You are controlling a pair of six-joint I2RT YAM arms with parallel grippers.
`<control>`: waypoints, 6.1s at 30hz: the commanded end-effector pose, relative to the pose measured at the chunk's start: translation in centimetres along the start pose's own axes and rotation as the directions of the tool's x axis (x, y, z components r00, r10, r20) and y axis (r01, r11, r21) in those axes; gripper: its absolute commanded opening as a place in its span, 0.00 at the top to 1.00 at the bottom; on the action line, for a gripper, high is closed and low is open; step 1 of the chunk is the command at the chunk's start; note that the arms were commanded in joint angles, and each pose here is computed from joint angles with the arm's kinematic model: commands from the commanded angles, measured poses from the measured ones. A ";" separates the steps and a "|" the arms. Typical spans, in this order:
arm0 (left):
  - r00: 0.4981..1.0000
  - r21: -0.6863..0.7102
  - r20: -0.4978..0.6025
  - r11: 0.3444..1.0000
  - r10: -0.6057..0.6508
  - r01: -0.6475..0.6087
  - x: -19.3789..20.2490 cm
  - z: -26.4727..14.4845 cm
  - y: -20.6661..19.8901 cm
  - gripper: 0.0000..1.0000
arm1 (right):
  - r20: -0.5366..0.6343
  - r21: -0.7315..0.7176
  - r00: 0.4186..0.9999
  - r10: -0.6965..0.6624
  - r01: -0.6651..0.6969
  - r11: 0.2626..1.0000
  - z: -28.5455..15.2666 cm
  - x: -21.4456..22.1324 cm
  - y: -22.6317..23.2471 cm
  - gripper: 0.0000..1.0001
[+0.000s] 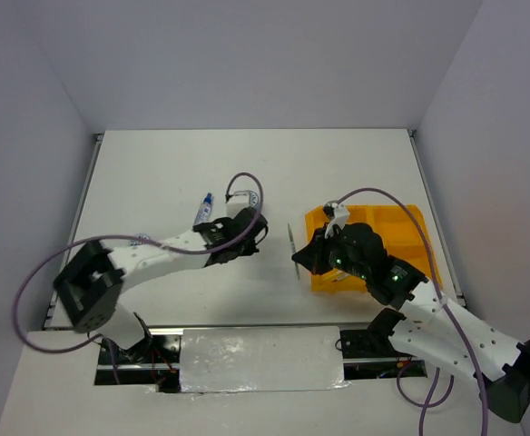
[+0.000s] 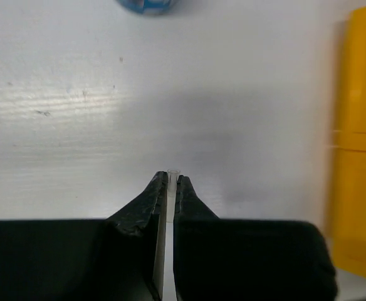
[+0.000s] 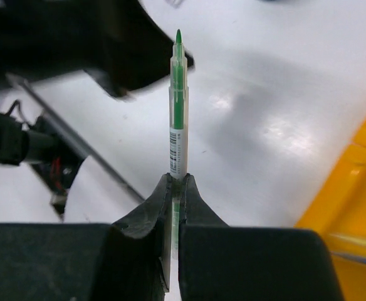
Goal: Sort the stationery into containers
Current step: Pick up the pen cap from the center of the board, then close the pen cap on the pen, then place the pen in the storage box.
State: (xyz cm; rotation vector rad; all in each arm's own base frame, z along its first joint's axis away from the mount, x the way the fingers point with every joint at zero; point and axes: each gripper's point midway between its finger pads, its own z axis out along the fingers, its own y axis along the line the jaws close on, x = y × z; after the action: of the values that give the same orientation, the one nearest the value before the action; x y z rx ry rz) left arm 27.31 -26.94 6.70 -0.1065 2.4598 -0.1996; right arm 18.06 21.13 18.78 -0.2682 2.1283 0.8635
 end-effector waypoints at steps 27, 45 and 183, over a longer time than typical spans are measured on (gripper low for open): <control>0.677 0.812 0.502 0.562 -0.538 -0.156 -12.8 -27.5 0.4 1.00 | 0.260 -0.474 0.964 0.063 0.070 0.878 2.0 -1.8 17.5 1.00; 0.708 0.817 0.487 0.552 -0.512 -0.164 -12.1 -26.5 -0.7 1.00 | 0.276 -0.444 0.960 0.044 0.087 0.892 1.8 -2.4 17.1 1.00; 0.910 0.875 0.369 0.401 -0.187 -0.272 -1.2 -25.4 -2.2 1.00 | 0.504 -0.393 0.822 -0.266 0.492 0.777 -2.4 -17.5 25.4 1.00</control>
State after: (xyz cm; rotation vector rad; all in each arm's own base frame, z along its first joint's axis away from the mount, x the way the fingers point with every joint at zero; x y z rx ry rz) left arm 15.56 -22.53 36.81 0.1220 1.2001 -1.3412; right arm 12.95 36.53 31.13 -1.0416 1.7531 1.0108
